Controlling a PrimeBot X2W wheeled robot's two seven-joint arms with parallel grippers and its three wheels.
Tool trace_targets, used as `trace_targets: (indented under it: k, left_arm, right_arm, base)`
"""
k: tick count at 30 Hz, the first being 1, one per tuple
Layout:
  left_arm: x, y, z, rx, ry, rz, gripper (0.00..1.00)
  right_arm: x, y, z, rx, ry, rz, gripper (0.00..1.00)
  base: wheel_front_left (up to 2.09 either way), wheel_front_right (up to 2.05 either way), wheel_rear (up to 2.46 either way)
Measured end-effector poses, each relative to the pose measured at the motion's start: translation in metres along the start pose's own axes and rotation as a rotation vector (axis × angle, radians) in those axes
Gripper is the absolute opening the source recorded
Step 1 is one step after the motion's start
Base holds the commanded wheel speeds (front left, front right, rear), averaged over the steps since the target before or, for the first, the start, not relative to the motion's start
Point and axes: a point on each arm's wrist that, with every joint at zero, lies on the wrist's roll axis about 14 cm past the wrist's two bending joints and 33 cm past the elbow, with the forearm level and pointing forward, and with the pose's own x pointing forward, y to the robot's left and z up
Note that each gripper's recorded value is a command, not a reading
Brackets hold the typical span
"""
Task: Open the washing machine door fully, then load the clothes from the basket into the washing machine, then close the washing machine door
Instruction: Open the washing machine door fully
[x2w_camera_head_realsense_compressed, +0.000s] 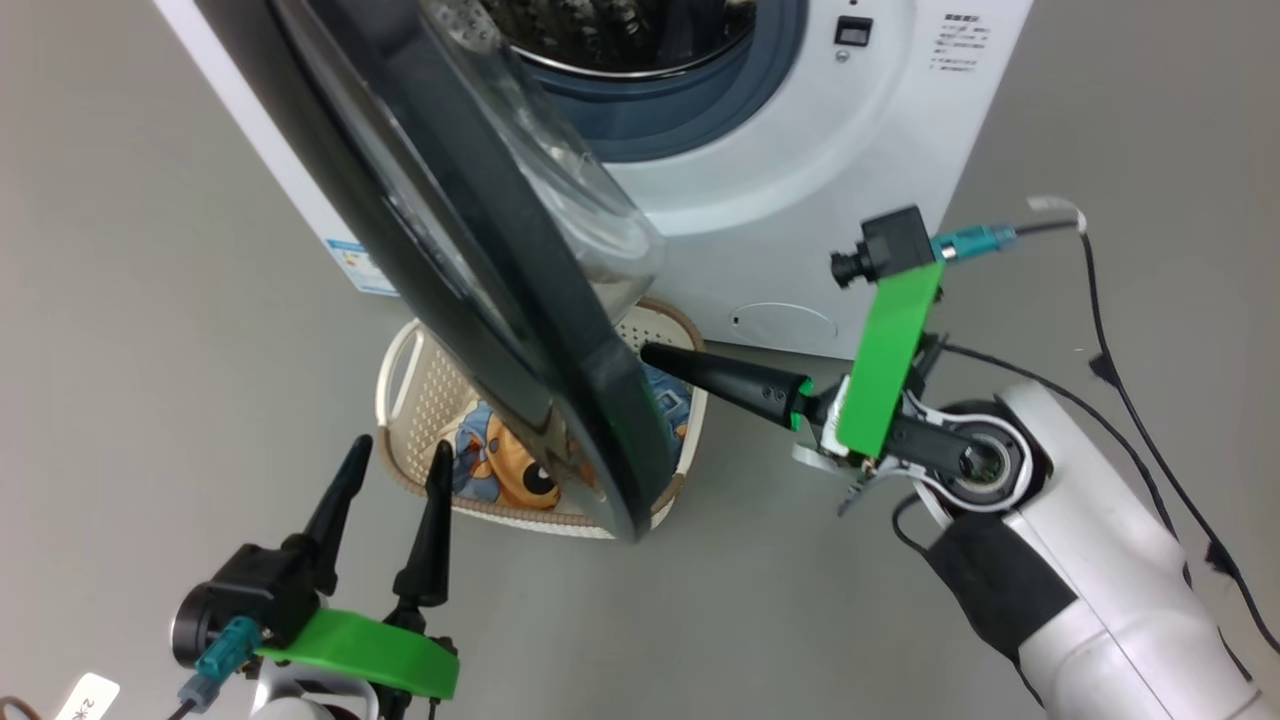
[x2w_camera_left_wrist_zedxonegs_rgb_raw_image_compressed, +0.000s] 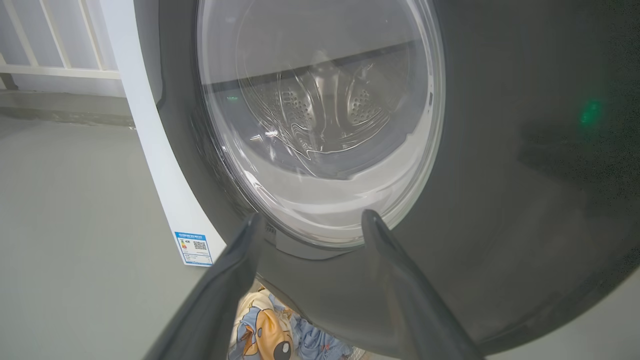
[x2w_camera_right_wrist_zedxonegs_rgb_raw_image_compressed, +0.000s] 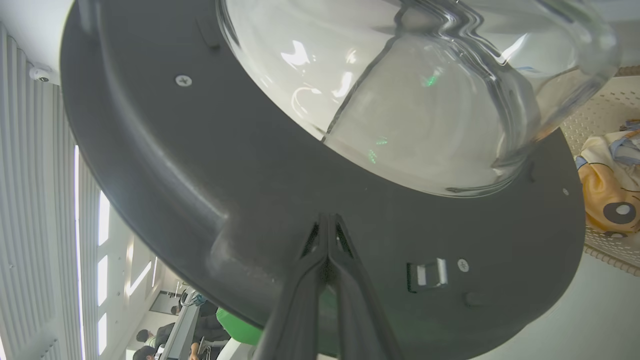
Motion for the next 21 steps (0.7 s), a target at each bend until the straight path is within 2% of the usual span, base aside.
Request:
trace_targets:
  k: [1, 2, 10, 21]
  left_arm:
    - [0.000, 0.000, 0.000, 0.001, 0.001, -0.001, 1.00]
    - [0.001, -0.001, 0.000, 0.004, 0.001, -0.003, 1.00]
    - [0.003, -0.006, -0.002, -0.006, 0.001, -0.018, 1.00]
    - [0.000, -0.010, -0.008, -0.021, 0.014, -0.028, 1.00]
  right_arm:
    - [-0.004, -0.004, 0.000, -0.001, -0.013, -0.016, 0.71]
    - [-0.008, -0.008, 0.000, -0.002, -0.026, -0.032, 1.00]
    - [-0.050, -0.039, 0.003, -0.021, -0.134, -0.158, 1.00]
    - [-0.112, -0.076, -0.006, 0.014, -0.289, -0.307, 1.00]
  base:
    - [0.00, 0.00, 0.00]
    - [0.00, 0.00, 0.00]
    - [0.00, 0.00, 0.00]
    - [0.00, 0.00, 0.00]
